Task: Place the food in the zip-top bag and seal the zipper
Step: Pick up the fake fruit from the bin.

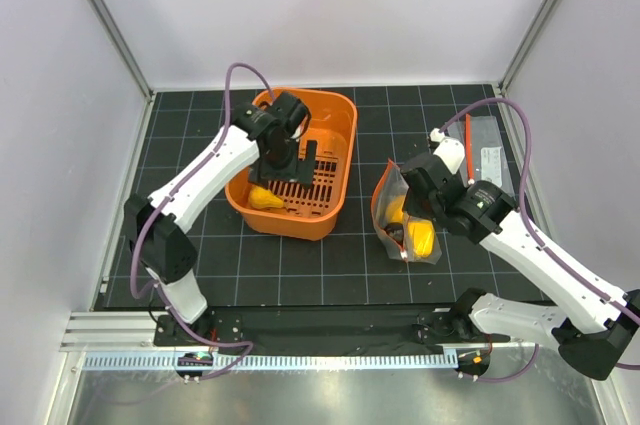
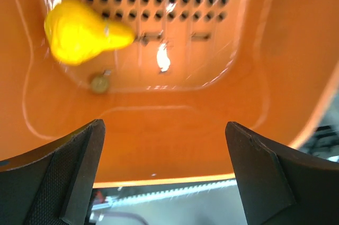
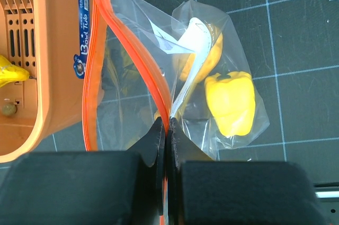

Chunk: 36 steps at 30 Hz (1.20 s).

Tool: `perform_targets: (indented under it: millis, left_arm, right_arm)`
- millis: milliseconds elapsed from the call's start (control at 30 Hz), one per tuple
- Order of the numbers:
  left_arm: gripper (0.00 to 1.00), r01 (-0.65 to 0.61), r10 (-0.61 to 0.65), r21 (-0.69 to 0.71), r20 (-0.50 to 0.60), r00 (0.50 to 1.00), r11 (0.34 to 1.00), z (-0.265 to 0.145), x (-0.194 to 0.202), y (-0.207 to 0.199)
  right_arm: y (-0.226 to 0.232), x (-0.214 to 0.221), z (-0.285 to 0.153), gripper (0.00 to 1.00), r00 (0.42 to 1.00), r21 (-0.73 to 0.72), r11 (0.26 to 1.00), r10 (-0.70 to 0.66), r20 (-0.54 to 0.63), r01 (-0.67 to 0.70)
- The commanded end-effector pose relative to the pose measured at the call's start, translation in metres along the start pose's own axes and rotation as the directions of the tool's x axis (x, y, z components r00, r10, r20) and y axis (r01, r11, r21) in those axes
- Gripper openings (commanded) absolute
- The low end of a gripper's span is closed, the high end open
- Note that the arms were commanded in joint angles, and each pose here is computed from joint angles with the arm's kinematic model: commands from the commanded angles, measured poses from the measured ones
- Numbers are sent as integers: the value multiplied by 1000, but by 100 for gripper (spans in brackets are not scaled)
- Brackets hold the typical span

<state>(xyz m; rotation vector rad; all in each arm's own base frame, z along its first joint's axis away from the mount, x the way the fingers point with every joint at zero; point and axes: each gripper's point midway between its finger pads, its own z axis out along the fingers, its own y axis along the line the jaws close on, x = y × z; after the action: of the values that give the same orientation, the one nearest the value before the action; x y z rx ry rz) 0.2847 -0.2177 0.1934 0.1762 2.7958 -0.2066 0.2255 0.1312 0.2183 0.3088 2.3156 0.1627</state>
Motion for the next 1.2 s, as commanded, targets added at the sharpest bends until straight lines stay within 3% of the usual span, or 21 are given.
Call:
perform_targets:
  millis: [0,233,500,900,1167]
  left_arm:
    - [100,-45,26,-107,-170,985,993,-6,46,29]
    - [100,-87,15,-193,-347,938,977,40,99,56]
    - [99,-167,48,-281,-384,922,945,105,91,68]
    - [99,-164,114,-432,-140,984,887,103,21,84]
    - [99,-143,147,-408,-23,989,901,101,-36,71]
  right_arm:
    - [3,-11,-1,1,999,-12,1000,5,39,-4]
    - [0,-10,2,1,999,4,1000,2,40,-2]
    - [-3,-12,4,1,999,14,1000,-7,39,6]
    - [-4,-9,7,1,1000,17,1000,-6,27,6]
    - [-3,-6,7,1,1000,9,1000,-8,10,8]
